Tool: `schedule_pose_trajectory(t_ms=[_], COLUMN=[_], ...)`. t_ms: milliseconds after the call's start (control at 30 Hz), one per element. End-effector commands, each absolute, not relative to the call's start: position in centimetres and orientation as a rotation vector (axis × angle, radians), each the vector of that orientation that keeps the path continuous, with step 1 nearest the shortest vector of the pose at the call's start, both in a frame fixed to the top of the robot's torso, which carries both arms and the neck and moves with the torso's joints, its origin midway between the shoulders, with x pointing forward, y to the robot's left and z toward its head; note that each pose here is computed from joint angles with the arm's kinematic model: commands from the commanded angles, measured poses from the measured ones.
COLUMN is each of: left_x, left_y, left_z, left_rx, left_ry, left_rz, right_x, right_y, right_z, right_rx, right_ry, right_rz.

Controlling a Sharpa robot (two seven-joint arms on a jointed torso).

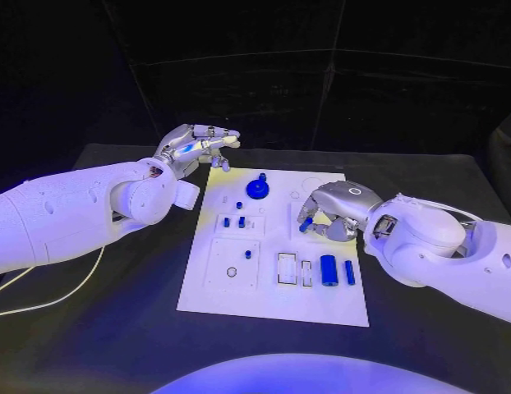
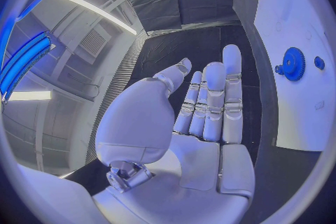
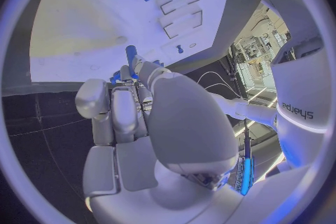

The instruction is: Assemble the parts on the task board

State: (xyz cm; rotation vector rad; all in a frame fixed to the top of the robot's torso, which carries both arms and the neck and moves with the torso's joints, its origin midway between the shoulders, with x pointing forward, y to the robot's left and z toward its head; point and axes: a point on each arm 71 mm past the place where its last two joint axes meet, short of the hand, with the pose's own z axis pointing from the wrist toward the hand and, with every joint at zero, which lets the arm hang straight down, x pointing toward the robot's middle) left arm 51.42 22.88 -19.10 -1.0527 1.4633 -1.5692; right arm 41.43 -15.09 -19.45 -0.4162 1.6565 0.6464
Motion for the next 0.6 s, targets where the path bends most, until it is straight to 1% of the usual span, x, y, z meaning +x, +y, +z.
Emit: schedule_pose_trajectory(t_ms=[33,167,300,467,500,600], left_x=[51.4,51.4,51.4,51.4,51.4,51.4], left_y=[22.9,22.9,22.8,22.6,22.5,22.4], left_z=[-19.0,-19.0,-19.0,-19.0,-19.0,-19.0], left_rx=[-1.052,-1.052,-1.051,-1.049,-1.048,-1.048], left_ry=[1.462,1.462,1.462,1.464,1.465,1.466], left_rz=[-1.581,-1.582,-1.584,-1.589,-1.591,-1.592], right_x=[40.8,39.8,39.5,39.7,39.7,39.5], right_y=[-14.7,-13.6,-11.5,-8.2,-7.2,-5.5], right_z=[-18.1,-17.2,-17.0,-17.4,-17.6,-18.4], right_rx=[-0.363,-0.356,-0.373,-0.42,-0.436,-0.466], right_ry=[1.589,1.559,1.549,1.55,1.554,1.572], right_rz=[0.747,0.83,0.903,0.976,0.995,1.034])
